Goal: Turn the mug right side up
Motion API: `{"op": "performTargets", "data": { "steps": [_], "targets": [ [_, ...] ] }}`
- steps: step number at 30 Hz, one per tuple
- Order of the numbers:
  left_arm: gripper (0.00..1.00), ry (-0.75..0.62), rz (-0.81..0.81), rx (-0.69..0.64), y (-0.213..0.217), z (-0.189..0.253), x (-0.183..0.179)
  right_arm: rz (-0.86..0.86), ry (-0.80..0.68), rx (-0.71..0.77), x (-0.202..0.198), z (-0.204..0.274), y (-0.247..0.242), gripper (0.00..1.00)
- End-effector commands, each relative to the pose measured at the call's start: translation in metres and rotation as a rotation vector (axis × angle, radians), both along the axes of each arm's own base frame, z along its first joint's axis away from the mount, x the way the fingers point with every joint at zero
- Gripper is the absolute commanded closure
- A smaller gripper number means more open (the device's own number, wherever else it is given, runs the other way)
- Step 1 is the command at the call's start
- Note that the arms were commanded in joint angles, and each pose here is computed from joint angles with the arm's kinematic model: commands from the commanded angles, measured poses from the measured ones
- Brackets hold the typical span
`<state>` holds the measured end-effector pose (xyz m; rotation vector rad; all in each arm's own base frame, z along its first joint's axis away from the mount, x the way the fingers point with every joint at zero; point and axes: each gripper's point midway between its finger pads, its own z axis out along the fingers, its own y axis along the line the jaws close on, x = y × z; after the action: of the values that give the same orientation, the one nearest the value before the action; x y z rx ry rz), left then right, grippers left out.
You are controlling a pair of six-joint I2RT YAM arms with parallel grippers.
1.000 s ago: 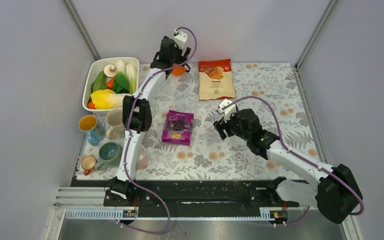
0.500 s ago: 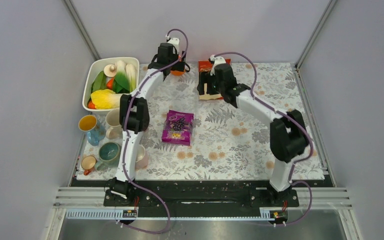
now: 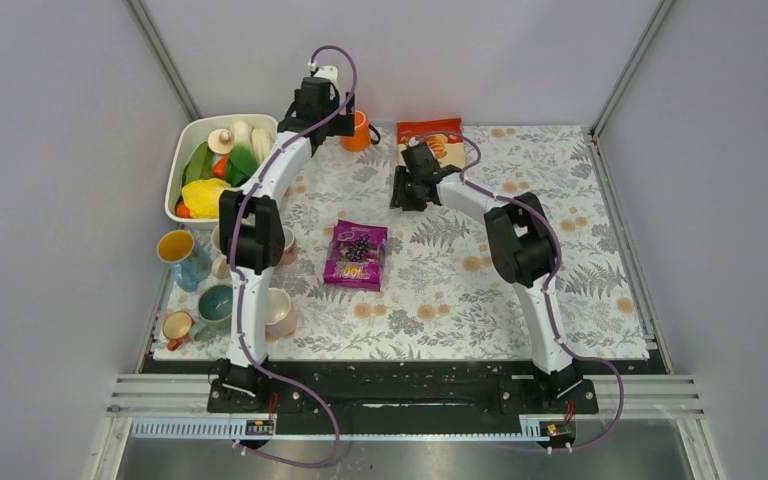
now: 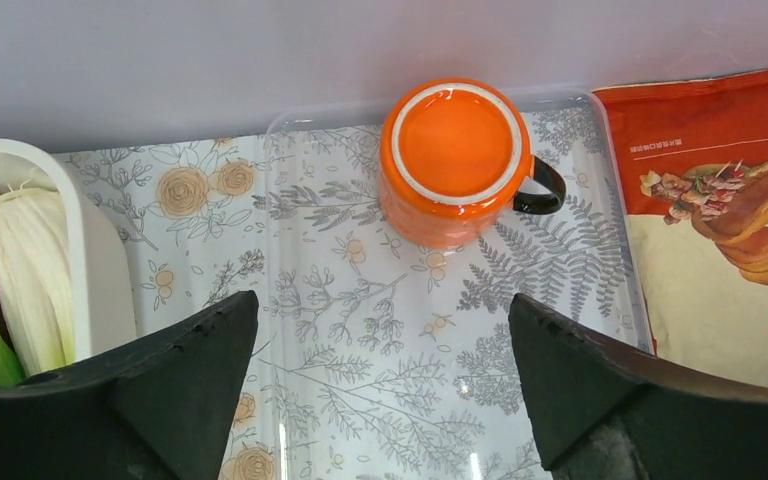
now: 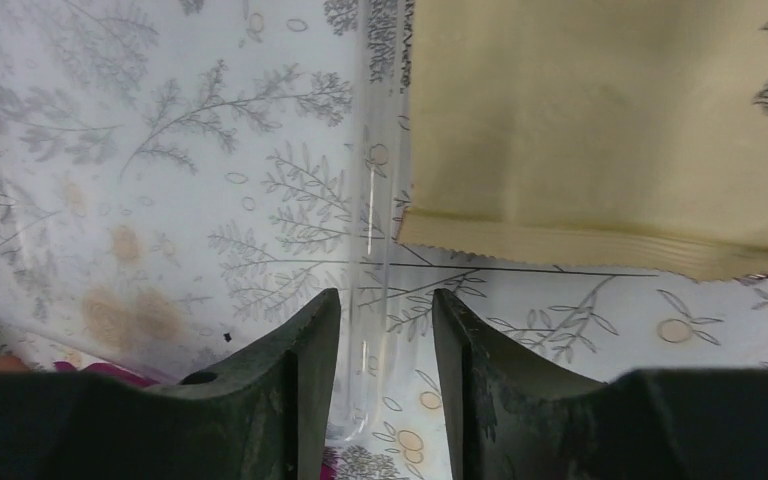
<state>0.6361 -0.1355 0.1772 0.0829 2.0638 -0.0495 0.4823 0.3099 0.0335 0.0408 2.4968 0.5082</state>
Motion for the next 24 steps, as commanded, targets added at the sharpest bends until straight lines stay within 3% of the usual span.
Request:
{"op": "performTargets", "data": {
  "steps": [1,5,11,14,19,24],
  "targets": [
    [0.01,-0.066,0.041,-0.035,0.005,0.036,-0.005,0.015,0.052,0.112,-0.001,0.006,0.03,0.53],
    [0.01,-0.059,0.048,-0.04,0.005,0.034,-0.006,0.009,0.06,0.109,-0.001,0.005,0.033,0.63],
    [0.01,-0.068,0.067,-0.046,0.007,0.036,-0.009,0.032,0.105,0.112,-0.015,0.003,0.031,1.0],
    [0.01,-0.075,-0.051,0.007,-0.014,0.034,-0.012,0.064,0.115,0.11,-0.028,0.002,0.03,1.0],
    [0.02,-0.161,-0.573,0.382,-0.082,0.03,-0.035,0.118,0.12,0.109,-0.048,0.005,0.027,1.0],
    [0.08,-0.227,-0.808,0.773,-0.094,0.012,-0.039,0.152,0.13,0.093,-0.068,0.004,0.018,1.0]
  ]
}}
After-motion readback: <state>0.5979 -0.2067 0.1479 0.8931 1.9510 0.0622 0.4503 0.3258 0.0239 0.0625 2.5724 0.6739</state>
